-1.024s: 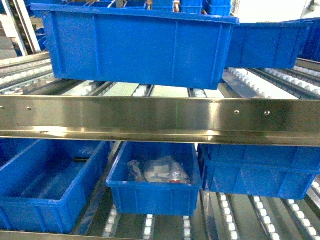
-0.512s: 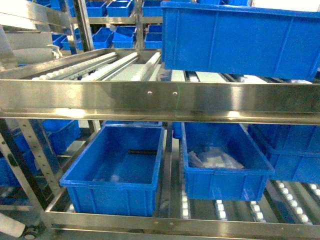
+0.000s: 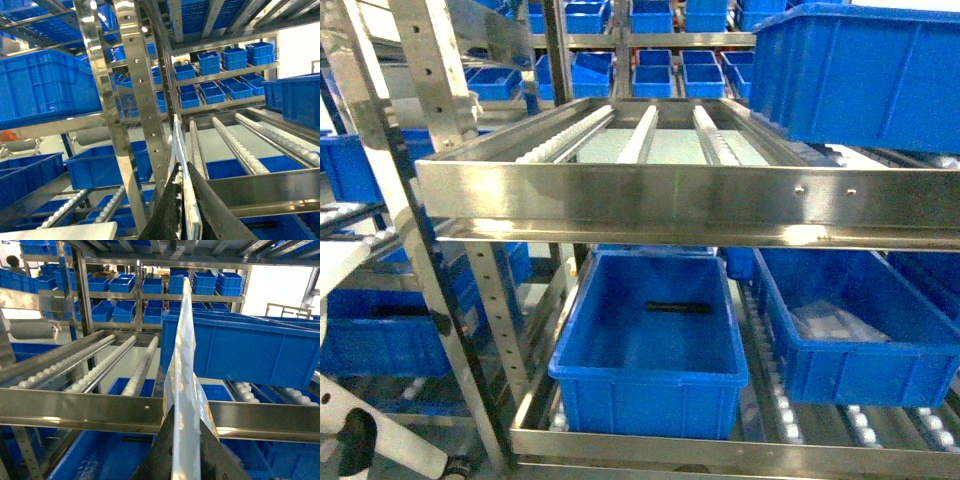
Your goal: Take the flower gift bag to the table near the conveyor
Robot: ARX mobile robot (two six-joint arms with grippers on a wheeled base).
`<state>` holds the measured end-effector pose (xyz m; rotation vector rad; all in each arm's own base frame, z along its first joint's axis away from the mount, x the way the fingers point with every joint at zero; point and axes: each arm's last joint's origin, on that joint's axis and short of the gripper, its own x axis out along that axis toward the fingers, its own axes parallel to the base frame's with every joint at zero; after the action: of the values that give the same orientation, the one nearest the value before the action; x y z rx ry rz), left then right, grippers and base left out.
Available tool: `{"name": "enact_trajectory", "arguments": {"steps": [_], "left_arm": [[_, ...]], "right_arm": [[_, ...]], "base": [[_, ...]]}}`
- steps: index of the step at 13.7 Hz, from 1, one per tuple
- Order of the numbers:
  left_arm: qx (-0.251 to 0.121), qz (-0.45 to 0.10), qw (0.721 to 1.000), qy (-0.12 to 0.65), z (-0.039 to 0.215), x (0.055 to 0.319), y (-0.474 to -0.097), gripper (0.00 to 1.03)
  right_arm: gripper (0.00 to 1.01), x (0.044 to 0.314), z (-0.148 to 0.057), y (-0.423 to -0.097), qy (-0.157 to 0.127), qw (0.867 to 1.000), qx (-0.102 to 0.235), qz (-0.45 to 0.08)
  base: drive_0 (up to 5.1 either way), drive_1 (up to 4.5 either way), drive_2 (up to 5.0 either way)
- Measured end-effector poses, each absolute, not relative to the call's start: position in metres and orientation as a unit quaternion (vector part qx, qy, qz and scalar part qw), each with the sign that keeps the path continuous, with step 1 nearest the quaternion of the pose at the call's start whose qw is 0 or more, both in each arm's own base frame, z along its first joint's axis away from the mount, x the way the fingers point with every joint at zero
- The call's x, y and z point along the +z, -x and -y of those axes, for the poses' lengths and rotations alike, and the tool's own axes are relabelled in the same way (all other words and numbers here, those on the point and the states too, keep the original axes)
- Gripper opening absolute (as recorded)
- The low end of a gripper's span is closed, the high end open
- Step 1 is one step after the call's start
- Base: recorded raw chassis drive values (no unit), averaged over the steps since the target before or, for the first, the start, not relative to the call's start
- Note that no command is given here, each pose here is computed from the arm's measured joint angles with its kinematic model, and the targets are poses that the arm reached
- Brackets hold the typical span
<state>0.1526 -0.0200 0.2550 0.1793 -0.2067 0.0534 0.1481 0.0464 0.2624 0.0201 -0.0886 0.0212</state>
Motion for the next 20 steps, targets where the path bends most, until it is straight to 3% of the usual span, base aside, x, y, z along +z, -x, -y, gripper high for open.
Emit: {"name": "enact_trajectory", "arguments": {"steps": [20], "left_arm": [[0.027, 0.103, 0.99, -0.089, 0.0201, 0.2549, -0.1527, 0.02]], "right_arm": [[0.03, 0.2625, -0.0465, -0.148, -0.01, 0.999, 0.011, 0.045]], "base": [[-5.0, 2.45, 2.5]]}}
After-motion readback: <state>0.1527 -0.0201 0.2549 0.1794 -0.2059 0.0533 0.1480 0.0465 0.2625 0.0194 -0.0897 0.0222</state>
